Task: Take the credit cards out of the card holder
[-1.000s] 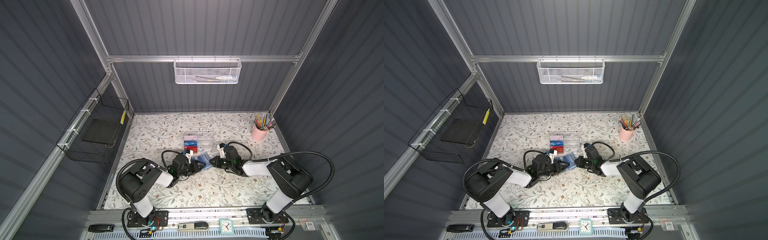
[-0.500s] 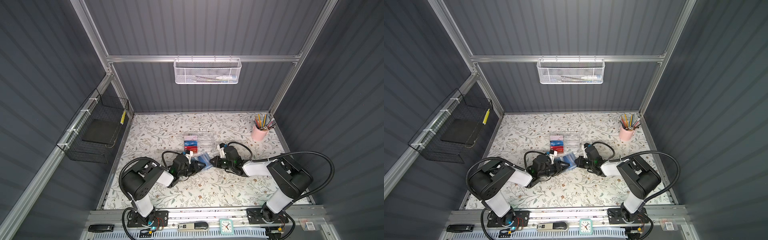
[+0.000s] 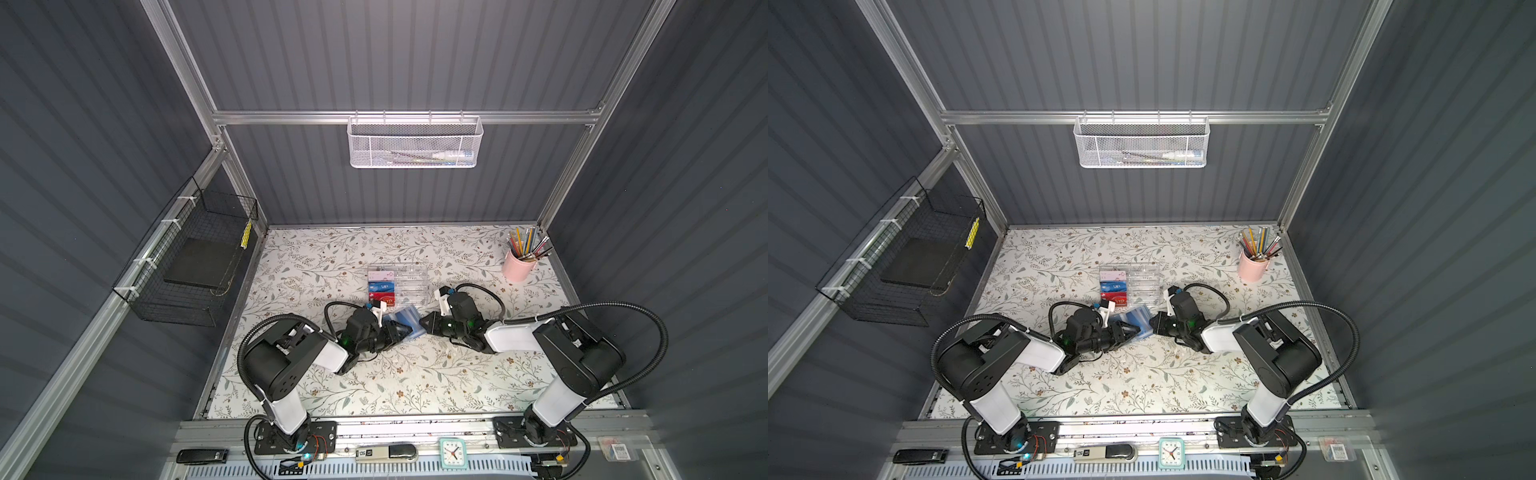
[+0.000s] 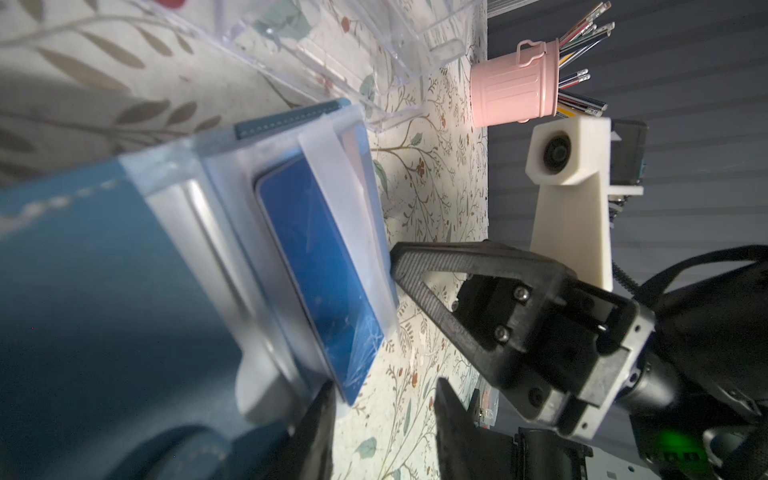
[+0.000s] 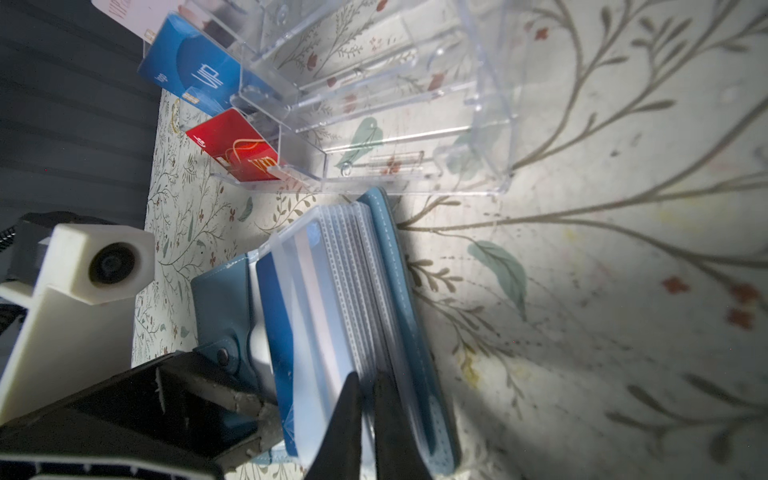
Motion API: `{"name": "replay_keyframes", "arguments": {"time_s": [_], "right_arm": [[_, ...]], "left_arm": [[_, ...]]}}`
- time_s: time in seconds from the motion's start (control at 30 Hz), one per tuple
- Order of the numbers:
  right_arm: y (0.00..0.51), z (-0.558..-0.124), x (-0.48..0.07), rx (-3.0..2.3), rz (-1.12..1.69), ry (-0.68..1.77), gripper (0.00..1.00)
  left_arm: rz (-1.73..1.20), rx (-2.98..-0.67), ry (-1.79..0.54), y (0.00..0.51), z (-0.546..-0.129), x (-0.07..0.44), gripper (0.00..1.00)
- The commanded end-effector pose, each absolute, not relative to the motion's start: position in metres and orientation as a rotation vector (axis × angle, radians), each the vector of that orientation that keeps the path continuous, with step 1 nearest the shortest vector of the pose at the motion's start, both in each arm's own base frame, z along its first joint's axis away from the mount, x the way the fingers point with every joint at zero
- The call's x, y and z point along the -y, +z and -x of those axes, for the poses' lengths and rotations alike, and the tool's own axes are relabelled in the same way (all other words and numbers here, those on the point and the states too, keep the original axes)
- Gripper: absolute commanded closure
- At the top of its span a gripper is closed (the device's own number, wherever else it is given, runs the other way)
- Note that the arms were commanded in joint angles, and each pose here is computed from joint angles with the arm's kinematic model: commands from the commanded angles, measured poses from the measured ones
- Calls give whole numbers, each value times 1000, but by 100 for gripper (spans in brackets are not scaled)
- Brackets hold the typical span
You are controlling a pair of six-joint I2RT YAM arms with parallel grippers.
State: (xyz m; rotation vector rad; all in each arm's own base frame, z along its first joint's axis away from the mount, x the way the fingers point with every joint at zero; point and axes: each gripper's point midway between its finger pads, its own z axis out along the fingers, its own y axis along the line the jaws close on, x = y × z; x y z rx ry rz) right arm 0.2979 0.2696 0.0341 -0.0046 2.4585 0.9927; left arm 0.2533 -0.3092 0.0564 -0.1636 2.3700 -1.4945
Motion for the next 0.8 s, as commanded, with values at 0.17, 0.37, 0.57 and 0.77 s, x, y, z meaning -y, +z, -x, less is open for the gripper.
{"name": "replay_keyframes", "arguments": {"time_s": [0.17,0.37,0.57,0.77], "right_arm": [[-25,-255,-243,-2718,-42,845,89],[-26,-255,-244,-2721,-39,845,89],[-27,-253,-245,-2723,-41,856,89],[-28,-252,-248,-2722,-39,865,89]], "left_arm": [[150,-2319,-1509,73,-265,320,60],[162,-2300,-1509,78,-270,321,60],[178,-2292,-1502,80,-274,322,60],[221,-2268,-1524,81,-280,324,61]]}}
